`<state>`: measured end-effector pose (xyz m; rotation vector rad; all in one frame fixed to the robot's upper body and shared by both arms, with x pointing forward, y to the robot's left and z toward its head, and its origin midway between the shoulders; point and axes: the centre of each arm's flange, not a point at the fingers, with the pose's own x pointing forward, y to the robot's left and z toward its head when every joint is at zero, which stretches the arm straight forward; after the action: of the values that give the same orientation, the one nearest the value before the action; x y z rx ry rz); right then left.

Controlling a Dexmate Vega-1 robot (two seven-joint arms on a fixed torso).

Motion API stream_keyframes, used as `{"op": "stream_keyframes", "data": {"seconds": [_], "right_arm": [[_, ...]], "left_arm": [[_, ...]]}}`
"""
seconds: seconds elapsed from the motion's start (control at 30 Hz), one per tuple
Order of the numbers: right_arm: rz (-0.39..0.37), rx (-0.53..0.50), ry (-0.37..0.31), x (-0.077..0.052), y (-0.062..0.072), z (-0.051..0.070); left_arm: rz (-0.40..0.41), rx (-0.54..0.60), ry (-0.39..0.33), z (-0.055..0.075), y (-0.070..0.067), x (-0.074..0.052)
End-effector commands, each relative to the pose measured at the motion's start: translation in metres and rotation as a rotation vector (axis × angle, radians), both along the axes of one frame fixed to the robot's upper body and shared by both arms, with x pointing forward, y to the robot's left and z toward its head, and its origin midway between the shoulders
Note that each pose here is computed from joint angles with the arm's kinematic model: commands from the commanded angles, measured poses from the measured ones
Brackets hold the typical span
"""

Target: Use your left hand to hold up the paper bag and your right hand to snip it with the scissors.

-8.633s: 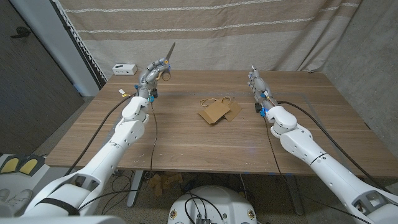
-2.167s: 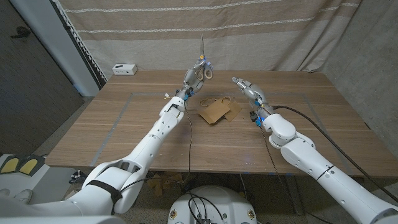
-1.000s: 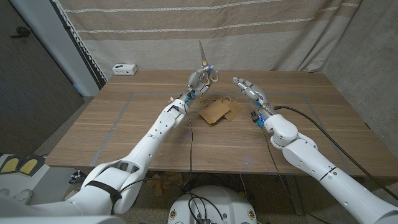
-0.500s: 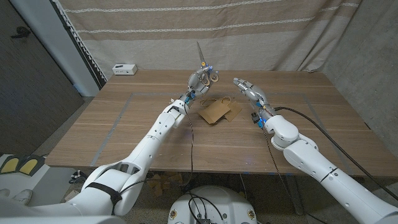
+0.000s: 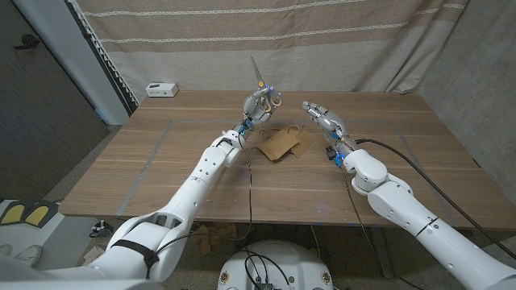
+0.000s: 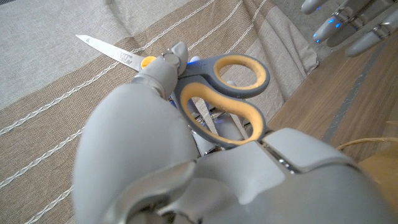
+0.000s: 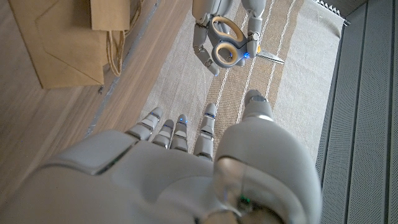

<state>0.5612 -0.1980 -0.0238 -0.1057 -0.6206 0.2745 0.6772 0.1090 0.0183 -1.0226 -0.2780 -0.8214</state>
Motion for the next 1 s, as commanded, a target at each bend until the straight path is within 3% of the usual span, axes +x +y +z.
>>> {"op": "stream_keyframes", "data": {"seconds": [0.03, 0.57, 1.0], "right_arm": [[0.001, -0.004, 0.003, 0.0000, 0.0007, -0.0005], [0.008, -0.012, 0.012, 0.0020, 0.0037, -0.0011], [0.006, -0.028, 0.007, 0.0014, 0.0073, 0.0043]], "left_arm": [[-0.037, -0.031, 0.047, -0.0058, -0.0002, 0.0013], [-0.064, -0.040, 0.029, -0.0040, 0.0026, 0.0031], [-0.071, -0.059, 0.076, -0.0043, 0.0013, 0.0048]]}}
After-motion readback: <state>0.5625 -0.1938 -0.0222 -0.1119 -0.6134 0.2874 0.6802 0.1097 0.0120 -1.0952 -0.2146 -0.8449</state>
